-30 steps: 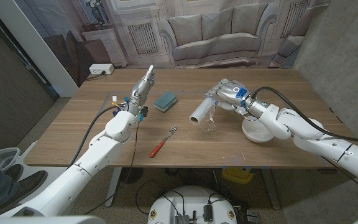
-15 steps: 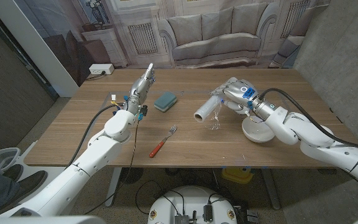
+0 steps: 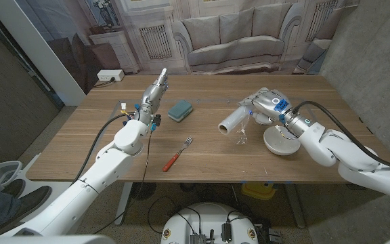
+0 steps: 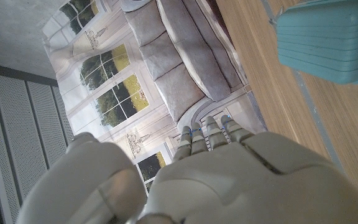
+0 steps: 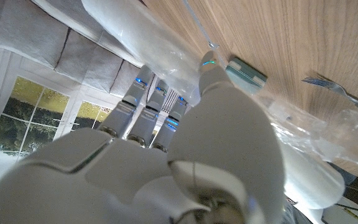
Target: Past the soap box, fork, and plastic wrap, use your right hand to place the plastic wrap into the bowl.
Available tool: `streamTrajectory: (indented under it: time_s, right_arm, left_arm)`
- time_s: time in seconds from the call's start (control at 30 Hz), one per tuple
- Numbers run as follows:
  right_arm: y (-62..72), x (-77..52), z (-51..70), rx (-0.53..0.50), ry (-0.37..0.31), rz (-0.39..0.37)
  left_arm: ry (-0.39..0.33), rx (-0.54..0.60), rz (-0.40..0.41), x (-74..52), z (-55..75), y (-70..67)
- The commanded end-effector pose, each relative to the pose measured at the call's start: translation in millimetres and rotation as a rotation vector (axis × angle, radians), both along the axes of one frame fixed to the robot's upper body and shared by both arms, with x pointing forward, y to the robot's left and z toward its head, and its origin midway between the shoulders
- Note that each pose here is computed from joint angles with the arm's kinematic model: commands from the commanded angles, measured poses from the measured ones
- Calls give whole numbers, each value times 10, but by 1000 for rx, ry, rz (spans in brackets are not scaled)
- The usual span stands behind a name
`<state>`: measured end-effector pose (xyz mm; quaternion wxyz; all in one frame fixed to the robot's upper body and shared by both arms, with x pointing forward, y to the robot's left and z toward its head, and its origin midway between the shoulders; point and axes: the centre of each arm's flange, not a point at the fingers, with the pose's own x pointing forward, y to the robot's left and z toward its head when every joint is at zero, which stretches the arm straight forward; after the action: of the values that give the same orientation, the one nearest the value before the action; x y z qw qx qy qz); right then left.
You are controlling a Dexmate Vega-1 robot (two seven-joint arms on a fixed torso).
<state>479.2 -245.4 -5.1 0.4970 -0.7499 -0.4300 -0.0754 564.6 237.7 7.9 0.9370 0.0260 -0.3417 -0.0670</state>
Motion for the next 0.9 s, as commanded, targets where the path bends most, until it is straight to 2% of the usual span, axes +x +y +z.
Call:
streamTrajectory:
  time_s: [0.03, 0.47, 0.7, 0.9]
  right_arm:
    - [-229, -136, -107, 9, -7, -46]
    - [-517, -252, -221, 19, 11, -114]
    - [-606, -244, -297, 15, 32, -142]
    - [-675, -239, -348, 9, 49, -162]
  left_arm:
    - [-11, -14, 4, -15, 12, -83]
    - [-19, -22, 12, -22, 27, -206]
    - [-17, -18, 6, 5, 36, -279]
    - [-20, -20, 16, -13, 46, -285]
